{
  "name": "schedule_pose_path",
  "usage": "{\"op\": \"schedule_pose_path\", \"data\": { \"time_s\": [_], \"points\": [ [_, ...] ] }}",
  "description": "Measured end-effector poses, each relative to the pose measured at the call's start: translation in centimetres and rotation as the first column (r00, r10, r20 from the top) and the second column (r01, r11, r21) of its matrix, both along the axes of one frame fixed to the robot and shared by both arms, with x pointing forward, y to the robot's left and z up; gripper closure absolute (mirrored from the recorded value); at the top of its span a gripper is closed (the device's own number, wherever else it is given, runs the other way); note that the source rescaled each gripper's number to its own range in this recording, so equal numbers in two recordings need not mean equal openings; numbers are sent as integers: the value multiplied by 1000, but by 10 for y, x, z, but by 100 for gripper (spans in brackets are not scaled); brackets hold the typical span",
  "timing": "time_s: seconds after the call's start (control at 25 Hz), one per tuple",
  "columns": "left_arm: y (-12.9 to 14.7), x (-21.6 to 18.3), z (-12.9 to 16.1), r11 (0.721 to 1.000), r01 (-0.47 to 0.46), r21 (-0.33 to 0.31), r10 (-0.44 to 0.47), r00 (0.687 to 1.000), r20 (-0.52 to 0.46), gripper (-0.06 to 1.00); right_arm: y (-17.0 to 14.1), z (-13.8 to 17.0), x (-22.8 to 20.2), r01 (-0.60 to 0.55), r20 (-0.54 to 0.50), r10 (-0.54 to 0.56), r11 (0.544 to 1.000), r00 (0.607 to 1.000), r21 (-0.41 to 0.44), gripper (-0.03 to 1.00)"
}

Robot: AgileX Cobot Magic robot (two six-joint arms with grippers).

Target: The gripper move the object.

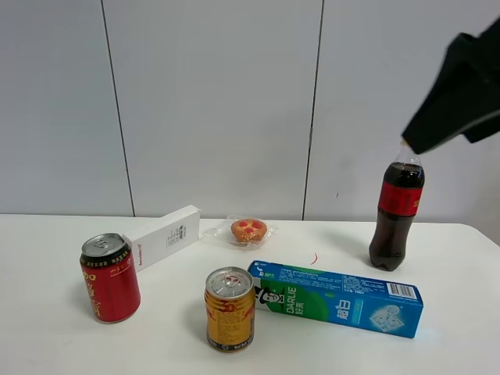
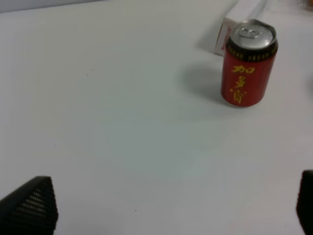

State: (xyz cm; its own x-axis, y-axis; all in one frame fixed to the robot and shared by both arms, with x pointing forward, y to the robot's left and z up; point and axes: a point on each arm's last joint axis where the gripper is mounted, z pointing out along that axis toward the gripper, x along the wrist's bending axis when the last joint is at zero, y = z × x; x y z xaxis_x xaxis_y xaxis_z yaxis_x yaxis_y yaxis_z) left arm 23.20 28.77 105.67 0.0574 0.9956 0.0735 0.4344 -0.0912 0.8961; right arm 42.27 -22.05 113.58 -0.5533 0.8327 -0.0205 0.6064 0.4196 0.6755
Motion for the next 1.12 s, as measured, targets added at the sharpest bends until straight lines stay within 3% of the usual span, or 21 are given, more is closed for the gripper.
{"op": "schedule_pose_path", "data": {
  "time_s": [0.28,0.56,0.84,1.12],
  "points": [
    [0,0,0,1000,0,0,0,1000,0,-6,-51,-7,-57,243,48,-244,970,969,34,21],
    [0,0,0,1000,0,0,0,1000,0,-6,-72,-12,-118,455,151,-465,885,872,97,21],
    [0,0,0,1000,0,0,0,1000,0,-6,-76,-40,-166,532,225,-554,832,801,156,21],
    [0,0,0,1000,0,0,0,1000,0,-6,-77,-64,-187,546,252,-572,820,780,171,21]
  ]
}}
